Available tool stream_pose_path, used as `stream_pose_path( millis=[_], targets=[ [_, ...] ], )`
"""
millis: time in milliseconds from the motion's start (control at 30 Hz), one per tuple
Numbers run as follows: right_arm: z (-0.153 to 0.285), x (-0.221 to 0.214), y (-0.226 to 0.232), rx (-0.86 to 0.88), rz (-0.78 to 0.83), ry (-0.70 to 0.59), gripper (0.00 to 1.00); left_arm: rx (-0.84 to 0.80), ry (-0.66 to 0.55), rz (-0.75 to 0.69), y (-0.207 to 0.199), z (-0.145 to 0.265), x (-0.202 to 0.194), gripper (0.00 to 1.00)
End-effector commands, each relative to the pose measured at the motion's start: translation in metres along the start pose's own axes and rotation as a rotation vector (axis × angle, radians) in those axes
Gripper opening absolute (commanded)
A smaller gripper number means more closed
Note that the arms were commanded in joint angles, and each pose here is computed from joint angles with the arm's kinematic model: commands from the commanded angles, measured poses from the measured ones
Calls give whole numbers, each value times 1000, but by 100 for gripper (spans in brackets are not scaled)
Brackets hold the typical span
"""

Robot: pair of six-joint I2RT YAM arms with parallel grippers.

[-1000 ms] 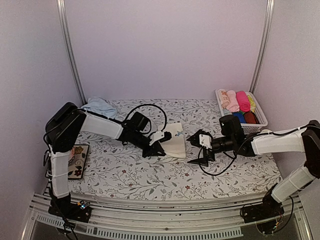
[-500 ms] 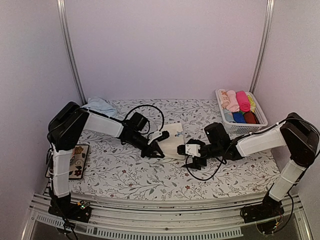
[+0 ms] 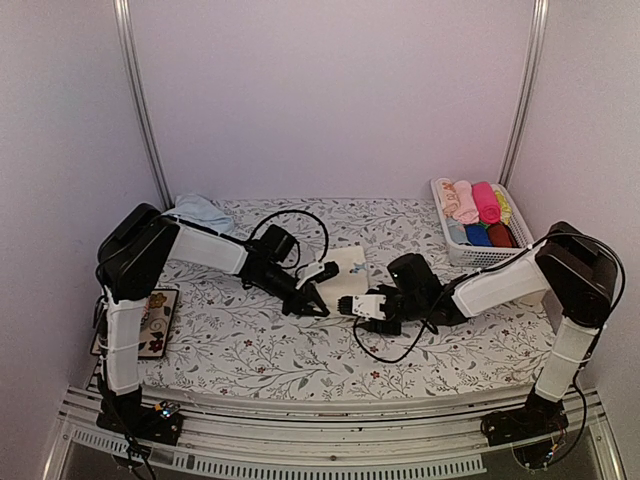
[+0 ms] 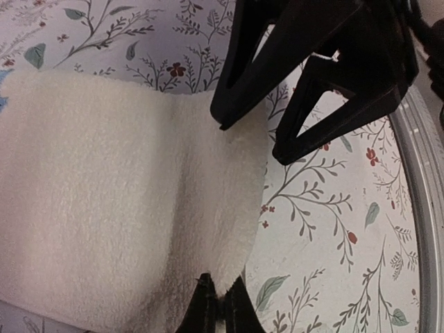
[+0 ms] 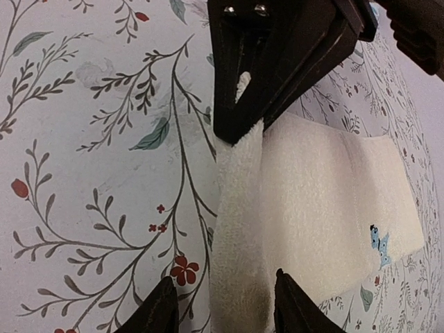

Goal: Roll the towels
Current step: Roll the towel at the center of the board.

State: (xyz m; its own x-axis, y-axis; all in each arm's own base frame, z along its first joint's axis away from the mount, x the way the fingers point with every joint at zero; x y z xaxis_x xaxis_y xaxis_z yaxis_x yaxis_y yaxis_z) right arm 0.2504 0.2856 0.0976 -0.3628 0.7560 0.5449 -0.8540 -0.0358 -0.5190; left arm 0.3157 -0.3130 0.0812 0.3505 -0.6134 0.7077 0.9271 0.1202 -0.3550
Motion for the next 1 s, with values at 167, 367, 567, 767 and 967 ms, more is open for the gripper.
stream_pose_path(
  millis=[167,367,567,767,967],
  targets=[
    [-8,0,-8,-35,-36,82,29,-9,-2,15,6,1,-1,2],
    [-11,3,-7,42,-92,92,3,7,2,-2,5,4,-1,6],
    [-9,4,-6,81,-144,107,2,30,1,-20,3,8,1,16],
    [-4,13,-8,144,-205,86,2,78,0,-41,-3,18,3,54],
    [5,21,-7,202,-276,49,2,136,-52,-94,-24,42,14,65]
  ],
)
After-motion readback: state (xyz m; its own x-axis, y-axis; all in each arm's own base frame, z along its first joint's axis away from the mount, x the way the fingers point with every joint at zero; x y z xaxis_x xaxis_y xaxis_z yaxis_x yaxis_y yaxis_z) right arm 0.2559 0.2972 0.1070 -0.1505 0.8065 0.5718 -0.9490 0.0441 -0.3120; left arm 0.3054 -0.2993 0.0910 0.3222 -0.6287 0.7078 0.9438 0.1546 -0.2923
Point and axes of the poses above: each gripper's point midway between its finger pads, its own z axis back along the fingers, its own y axis along the line the jaws close on, x = y × z, the point moved 9 cm from there along z, back along the fingers, and after that the axes turned 6 degrees about z, right-handed, at the moved point
